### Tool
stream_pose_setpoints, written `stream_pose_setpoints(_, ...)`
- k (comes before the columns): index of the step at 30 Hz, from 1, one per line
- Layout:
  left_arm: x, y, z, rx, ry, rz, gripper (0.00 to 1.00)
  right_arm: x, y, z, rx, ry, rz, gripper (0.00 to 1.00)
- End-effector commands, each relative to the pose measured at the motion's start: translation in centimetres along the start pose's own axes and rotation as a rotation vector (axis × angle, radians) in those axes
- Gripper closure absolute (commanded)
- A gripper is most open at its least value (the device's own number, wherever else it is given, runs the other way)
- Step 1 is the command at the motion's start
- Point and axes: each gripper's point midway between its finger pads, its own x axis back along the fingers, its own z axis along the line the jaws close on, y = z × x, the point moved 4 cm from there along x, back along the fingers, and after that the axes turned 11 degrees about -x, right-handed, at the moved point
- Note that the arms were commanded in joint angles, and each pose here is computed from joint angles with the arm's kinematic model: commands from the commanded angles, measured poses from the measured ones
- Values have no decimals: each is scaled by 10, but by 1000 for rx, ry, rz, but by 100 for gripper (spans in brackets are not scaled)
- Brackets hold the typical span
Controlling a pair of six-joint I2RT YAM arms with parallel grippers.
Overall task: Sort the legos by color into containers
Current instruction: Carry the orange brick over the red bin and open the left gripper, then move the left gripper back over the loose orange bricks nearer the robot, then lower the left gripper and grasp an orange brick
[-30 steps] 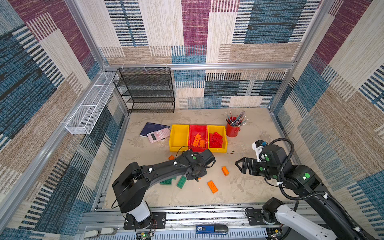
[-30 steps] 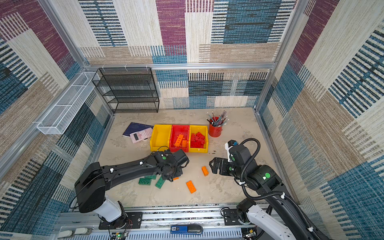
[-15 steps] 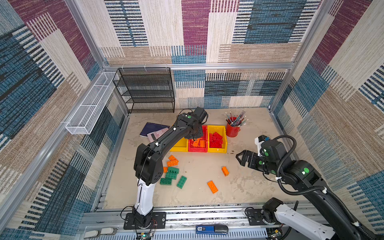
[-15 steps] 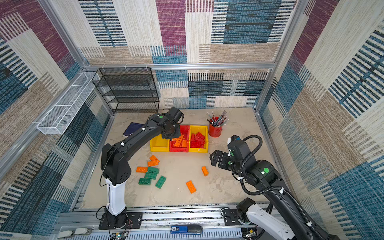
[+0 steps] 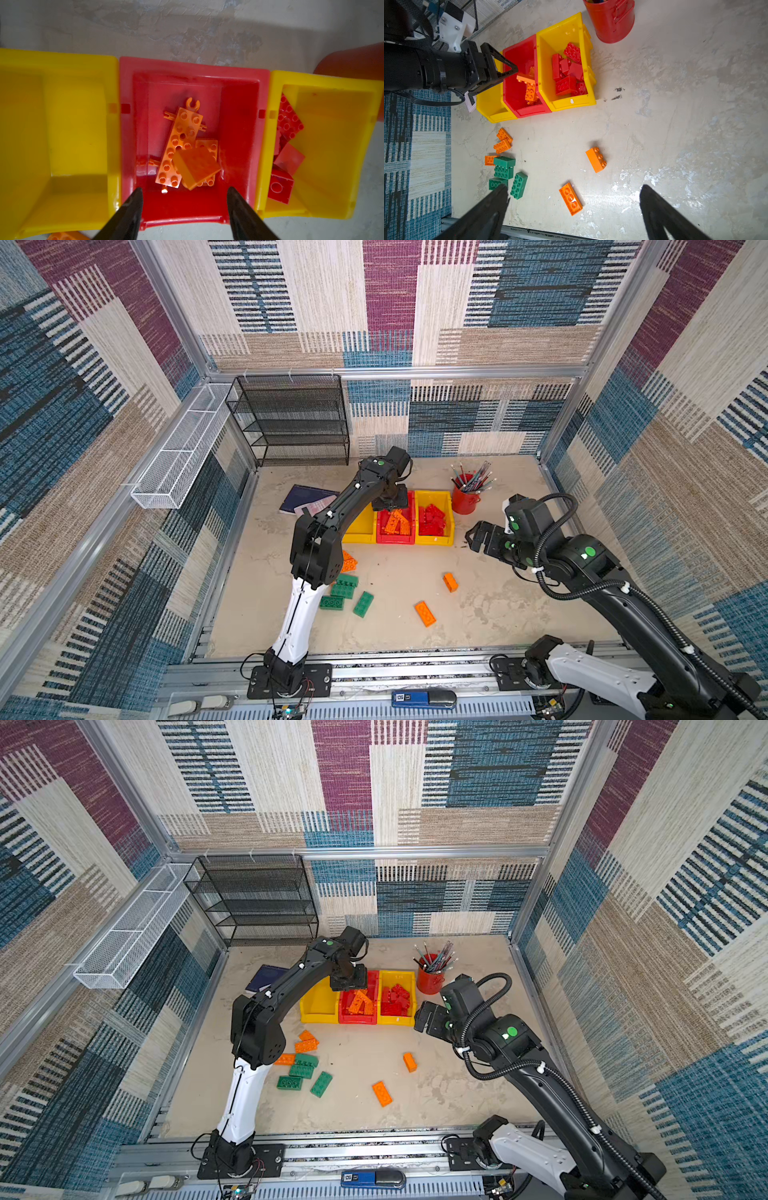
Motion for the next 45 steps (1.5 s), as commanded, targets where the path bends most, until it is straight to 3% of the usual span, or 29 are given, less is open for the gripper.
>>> stream_pose_setpoints(1,20,0,-2,-28,-33,-17,35,-2,5,8,25,13,-9,0)
stream_pose_setpoints(7,53,-34,2,19,-51,-30,35,-3,1,9,47,37,9,0)
stream_pose_setpoints(17,69,-173,-20,125,-66,28,34,-5,-18,-9,113,49,57,0)
stream_pose_setpoints(23,69,-226,-49,139,-78,33,34,-5,-35,-29,137,32,100,0)
stream_pose_setpoints(35,34,-260,-121,1,-36,92,33,26,-48,-61,83,24,67,0)
stream_pose_setpoints(45,9,-283,-121,8,40,170,33,42,-55,-76,32,29,46,0)
